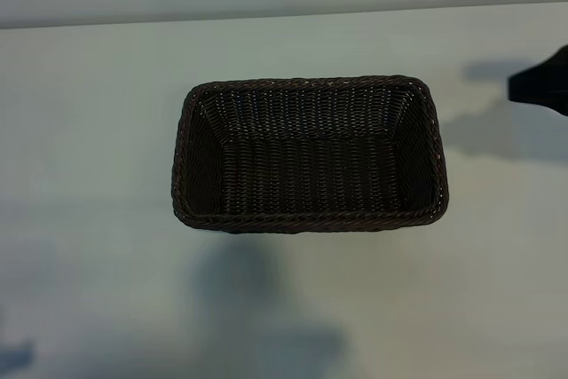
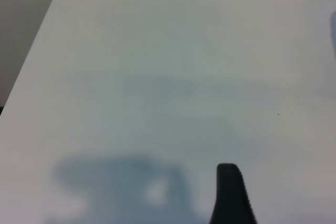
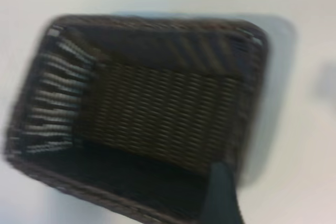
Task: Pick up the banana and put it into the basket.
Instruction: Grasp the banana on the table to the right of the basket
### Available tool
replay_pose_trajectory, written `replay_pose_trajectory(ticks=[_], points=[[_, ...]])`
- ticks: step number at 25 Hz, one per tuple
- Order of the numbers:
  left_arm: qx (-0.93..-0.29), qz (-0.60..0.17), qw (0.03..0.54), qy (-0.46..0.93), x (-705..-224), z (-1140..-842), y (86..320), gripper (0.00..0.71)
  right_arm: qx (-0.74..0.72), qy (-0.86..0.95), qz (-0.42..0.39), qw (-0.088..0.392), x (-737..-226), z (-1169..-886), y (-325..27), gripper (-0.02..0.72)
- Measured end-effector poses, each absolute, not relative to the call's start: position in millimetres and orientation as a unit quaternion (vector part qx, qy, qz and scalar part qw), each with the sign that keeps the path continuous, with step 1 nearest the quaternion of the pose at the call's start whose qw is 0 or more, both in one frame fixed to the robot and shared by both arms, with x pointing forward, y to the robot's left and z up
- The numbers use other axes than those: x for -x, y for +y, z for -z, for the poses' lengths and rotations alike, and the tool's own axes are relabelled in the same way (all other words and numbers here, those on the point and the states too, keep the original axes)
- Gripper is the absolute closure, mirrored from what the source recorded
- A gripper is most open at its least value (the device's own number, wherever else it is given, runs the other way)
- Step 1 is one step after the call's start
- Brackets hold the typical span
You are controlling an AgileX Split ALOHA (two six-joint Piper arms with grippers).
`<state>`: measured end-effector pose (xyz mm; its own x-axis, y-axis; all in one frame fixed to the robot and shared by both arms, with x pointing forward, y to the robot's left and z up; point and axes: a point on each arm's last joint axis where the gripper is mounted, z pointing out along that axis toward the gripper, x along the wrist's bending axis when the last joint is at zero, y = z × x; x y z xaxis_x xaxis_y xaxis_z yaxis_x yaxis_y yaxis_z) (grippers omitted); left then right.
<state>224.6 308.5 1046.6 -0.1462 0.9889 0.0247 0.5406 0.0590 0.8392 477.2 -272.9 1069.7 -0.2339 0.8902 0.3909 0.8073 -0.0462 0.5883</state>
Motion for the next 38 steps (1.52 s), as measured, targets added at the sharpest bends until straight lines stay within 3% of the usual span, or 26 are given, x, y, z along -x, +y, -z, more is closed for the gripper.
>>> replay_pose_trajectory(ticks=[10, 17, 30, 38], points=[[-0.578, -0.369, 0.304, 0.661, -225, -1047, 308, 0.212, -0.7, 0.679, -0.202, 0.09, -485, -1047, -302, 0.16], [-0.578, -0.369, 0.304, 0.661, -225, -1047, 308, 0.212, -0.717, 0.685, -0.099, 0.079, -496, -1016, -317, 0.16], [-0.579, -0.369, 0.304, 0.661, -225, -1047, 308, 0.212, -0.796, 0.596, -0.072, 0.075, -507, -978, -386, 0.16], [-0.579, -0.369, 0.304, 0.661, -225, -1047, 308, 0.213, -0.81, 0.578, -0.066, 0.076, -531, -966, -410, 0.16]])
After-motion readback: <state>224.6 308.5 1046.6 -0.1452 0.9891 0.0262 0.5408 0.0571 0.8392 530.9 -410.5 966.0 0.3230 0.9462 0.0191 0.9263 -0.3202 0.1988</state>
